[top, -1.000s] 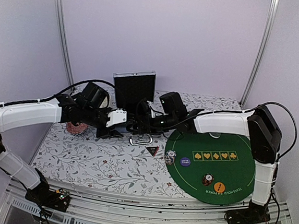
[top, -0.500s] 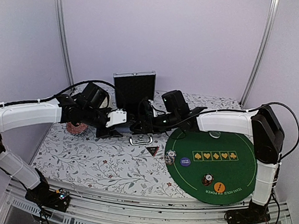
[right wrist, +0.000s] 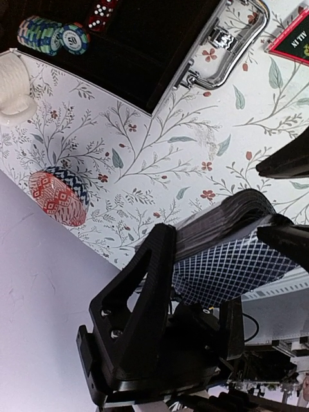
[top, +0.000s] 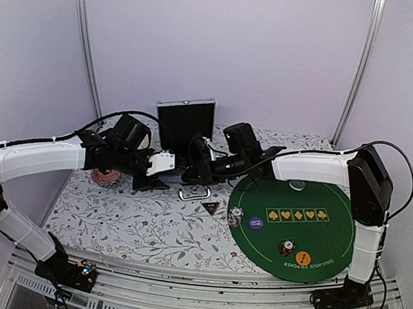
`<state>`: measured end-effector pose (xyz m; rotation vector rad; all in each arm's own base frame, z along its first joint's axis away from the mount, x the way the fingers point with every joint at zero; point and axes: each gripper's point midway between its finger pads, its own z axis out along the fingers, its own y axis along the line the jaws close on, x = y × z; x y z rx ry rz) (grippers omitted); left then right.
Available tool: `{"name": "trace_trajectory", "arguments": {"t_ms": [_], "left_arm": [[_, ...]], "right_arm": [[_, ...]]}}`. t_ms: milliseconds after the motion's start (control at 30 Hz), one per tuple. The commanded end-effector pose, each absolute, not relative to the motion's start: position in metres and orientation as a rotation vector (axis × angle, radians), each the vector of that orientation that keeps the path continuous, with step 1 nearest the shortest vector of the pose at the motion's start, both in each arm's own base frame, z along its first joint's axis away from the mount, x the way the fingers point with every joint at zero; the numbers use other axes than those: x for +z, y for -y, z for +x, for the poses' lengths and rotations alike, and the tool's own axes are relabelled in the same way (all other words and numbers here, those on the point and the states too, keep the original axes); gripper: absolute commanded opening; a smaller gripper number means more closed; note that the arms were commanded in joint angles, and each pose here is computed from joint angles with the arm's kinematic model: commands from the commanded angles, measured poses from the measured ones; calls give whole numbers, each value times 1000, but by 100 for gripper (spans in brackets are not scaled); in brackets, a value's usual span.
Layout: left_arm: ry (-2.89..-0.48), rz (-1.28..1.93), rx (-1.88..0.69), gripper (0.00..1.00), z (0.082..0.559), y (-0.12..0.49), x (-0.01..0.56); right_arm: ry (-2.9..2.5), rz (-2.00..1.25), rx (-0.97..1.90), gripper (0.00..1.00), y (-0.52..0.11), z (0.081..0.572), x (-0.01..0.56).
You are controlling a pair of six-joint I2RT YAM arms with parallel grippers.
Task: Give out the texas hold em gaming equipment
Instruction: Pick up the poker card from the face-down deck piles.
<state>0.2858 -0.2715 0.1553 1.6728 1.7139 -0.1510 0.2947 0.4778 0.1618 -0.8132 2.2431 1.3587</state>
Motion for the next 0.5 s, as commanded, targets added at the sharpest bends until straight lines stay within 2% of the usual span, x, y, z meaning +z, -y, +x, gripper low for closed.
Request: {"name": "trace_trajectory", "arguments": {"t_ms": [0, 133, 467], "left_arm": [[-1690, 1672, -150, 48, 287, 278, 156], [-1696, 1675, -145, 48, 287, 277, 153], [-1711, 1683, -139, 48, 287, 276, 148]], "right_arm": [[-2203, -839, 1398, 21, -480, 293, 179], [-2203, -844, 1392, 4, -477, 292, 181], [-2178, -843, 1339, 2, -467, 294, 196]]}}
